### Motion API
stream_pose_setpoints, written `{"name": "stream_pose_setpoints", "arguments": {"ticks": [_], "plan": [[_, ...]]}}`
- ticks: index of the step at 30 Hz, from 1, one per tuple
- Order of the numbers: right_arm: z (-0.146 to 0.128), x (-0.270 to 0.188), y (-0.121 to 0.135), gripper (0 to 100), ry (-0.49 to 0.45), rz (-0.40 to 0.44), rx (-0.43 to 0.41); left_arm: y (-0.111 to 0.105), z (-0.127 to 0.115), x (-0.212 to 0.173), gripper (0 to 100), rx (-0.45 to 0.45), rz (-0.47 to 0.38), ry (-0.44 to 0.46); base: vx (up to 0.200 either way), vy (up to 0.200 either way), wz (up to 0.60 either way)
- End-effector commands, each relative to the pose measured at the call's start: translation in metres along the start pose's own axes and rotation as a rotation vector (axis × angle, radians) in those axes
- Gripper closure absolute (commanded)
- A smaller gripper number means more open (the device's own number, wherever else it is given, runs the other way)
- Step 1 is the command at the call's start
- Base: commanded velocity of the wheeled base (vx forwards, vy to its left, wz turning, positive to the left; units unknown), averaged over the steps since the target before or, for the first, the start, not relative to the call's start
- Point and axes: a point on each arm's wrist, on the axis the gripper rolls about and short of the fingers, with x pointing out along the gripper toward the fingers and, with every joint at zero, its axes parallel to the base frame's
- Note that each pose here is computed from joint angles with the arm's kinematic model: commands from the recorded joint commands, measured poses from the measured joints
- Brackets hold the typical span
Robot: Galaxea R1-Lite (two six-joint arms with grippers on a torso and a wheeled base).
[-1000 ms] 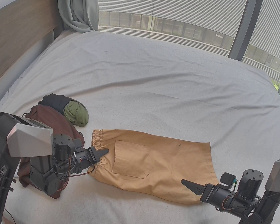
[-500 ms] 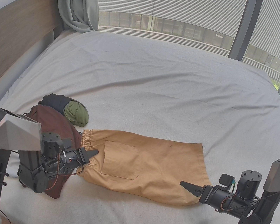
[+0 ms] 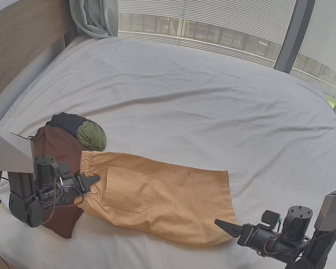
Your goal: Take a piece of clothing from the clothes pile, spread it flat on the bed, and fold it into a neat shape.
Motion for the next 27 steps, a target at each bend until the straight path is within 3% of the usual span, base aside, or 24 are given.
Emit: {"name": "stream_pose_setpoints", "arguments": {"ticks": [1,8,16,27], "plan": [[-0.002,0.001,-0.001,0,0.008,-0.003,0.004,0.003,0.007,-0.007,100,-0.003,0.016,-0.018,0.0,0.0,0.0],[-0.002,0.001,-0.002,0,0.01,-0.004,0.004,0.007,0.014,-0.023,100,0.003,0.048,-0.033,0.0,0.0,0.0],[-0.004,0.002,0.0,0,0.015,-0.001,0.002,0.012,0.014,-0.031,100,0.095,0.077,-0.027,0.0,0.0,0.0],[-0.006,0.003,-0.002,0,0.026,-0.008,0.007,-0.023,0.011,-0.025,100,0.154,-0.008,-0.014,0.0,0.0,0.0]]}}
